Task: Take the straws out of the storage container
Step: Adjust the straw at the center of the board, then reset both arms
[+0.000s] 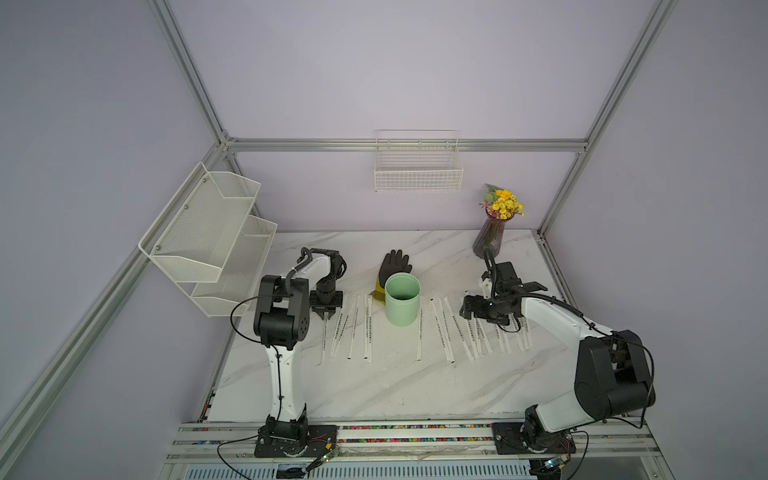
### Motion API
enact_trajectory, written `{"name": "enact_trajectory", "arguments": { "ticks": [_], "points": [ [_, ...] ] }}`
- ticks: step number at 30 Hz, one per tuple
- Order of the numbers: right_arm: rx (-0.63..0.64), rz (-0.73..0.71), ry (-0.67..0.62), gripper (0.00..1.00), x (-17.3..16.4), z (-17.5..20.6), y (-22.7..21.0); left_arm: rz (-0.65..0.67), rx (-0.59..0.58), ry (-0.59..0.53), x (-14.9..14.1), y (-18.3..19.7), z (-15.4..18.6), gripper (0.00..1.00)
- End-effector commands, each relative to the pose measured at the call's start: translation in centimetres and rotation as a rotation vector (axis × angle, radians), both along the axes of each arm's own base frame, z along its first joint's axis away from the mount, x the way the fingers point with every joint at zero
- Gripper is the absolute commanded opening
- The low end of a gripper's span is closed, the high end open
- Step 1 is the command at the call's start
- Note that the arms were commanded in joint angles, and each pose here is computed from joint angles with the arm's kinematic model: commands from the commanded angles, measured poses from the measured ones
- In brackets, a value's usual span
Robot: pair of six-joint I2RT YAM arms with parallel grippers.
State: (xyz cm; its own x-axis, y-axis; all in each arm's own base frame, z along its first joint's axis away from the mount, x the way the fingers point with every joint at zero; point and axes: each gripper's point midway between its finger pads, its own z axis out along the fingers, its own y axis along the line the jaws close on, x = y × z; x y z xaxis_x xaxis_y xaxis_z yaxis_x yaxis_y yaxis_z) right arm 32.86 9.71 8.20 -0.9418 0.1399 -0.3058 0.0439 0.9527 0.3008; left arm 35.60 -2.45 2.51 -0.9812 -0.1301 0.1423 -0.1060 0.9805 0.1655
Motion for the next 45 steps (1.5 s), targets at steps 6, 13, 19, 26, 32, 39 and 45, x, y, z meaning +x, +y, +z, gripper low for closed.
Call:
{"name": "enact_trajectory", "arguments": {
  "ticks": [6,13,19,26,32,39,45],
  "points": [
    [0.009,0.009,-0.01,0.97,-0.5,0.5,0.0,0.01,-0.006,-0.08,1.1,-0.1,2.3,0.38],
    [0.017,0.002,-0.043,0.97,-0.3,1.2,0.0,0.014,0.001,-0.179,1.6,-0.1,5.4,0.53],
    [0.043,0.004,-0.127,0.97,-0.2,2.7,0.2,-0.011,-0.008,-0.376,2.6,-0.6,9.3,0.73],
    [-0.012,-0.052,-0.341,0.97,0.3,5.4,-1.6,-0.023,-0.02,-0.621,3.3,-0.5,11.9,1.0],
    [-0.062,-0.114,-0.556,0.97,0.2,8.2,-3.5,-0.045,0.039,-0.74,4.0,-0.2,12.9,1.0],
    [-0.09,-0.102,-0.75,0.97,-0.5,8.9,-4.1,-0.128,0.081,-0.959,4.5,-0.3,15.0,1.0],
    [-0.141,-0.127,-0.775,0.97,-0.5,7.4,-5.1,-0.172,0.12,-1.248,3.1,0.4,18.0,1.0]
  ]
}}
